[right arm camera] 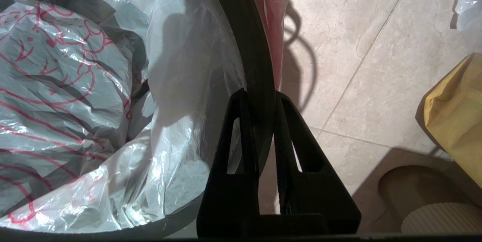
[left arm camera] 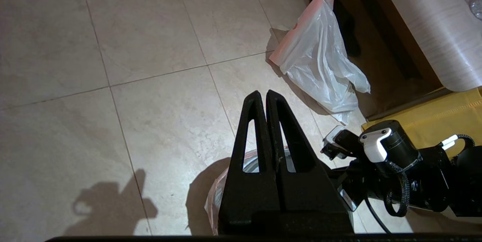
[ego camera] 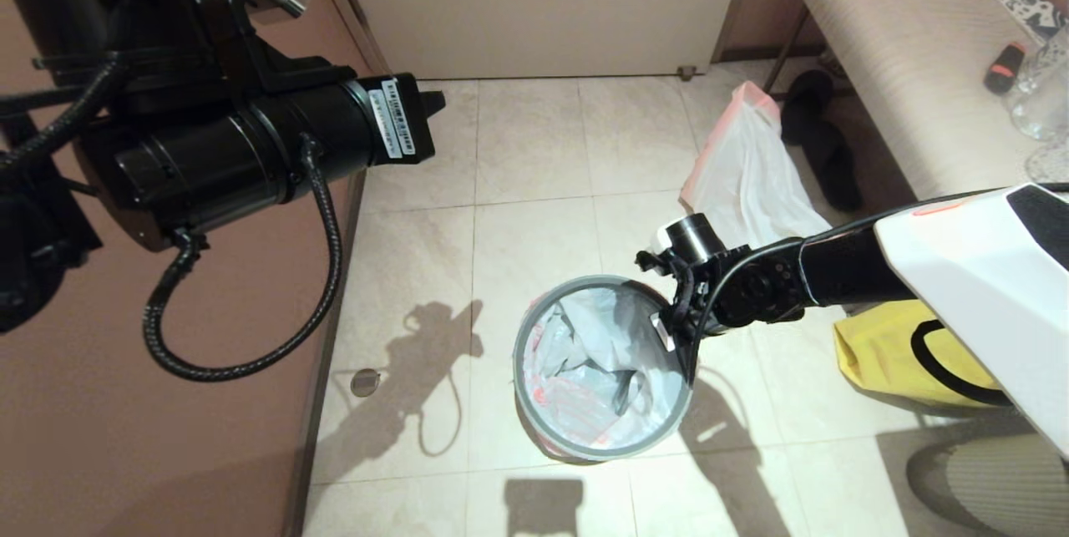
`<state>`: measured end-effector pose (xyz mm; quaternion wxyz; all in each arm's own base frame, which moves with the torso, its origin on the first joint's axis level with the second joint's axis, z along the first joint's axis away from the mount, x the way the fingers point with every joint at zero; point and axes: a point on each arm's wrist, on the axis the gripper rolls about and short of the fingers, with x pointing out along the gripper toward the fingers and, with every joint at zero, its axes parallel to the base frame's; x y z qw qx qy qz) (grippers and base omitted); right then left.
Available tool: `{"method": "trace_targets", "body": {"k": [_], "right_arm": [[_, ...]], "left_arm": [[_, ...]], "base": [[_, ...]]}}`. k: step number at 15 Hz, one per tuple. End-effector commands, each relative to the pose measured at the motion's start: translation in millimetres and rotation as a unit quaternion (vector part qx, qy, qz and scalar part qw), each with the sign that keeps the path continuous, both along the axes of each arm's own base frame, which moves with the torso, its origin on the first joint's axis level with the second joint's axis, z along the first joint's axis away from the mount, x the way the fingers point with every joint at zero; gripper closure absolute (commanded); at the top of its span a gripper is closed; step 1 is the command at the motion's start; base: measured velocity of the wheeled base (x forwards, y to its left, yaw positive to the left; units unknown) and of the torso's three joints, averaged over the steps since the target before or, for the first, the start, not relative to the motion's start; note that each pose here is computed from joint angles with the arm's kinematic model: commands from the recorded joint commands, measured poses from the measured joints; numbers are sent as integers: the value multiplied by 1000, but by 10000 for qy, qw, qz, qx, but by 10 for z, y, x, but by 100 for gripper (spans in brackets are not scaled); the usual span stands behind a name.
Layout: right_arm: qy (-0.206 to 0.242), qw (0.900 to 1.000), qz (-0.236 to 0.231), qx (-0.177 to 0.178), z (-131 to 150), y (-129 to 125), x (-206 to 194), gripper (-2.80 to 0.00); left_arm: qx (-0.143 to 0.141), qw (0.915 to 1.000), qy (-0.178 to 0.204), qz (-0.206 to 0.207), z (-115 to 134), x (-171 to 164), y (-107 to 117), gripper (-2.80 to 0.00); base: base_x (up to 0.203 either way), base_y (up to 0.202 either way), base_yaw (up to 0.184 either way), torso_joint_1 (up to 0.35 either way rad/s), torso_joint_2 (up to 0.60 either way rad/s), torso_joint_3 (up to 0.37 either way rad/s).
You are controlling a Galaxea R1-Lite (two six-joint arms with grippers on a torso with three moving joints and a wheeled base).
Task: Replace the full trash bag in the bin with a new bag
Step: Place the trash can ring on the trash can
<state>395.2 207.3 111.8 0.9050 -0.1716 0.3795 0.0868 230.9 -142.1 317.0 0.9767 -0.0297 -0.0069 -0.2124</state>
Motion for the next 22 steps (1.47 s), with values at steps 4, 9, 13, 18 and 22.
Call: {"method": "trace_targets", "body": {"k": [4,9,13,18,22], "right_arm": [[113,9999,0,-71,-171,24,47,0],[-42,10000,20,40,-183,49,90,0],[-14,10000,56,3,-214,84,72,0],[-122,9999,99,44,-101,87,44,-280],[-207,9997,82,85,8,71,3,-280]], "left_arm": [[10,10000,22,-2,-20,20,-18,0],[6,10000,16,4,-16,17,-13,0],[6,10000,16,6,-13,18,-12,0],[140,9997,213,-40,-25,-1,-11,0],[184,9995,268,-40,-47,7,-16,0]], "base": [[0,0,0,0,0,0],[0,0,0,0,0,0],[0,0,0,0,0,0],[0,0,0,0,0,0],[0,0,0,0,0,0]]}}
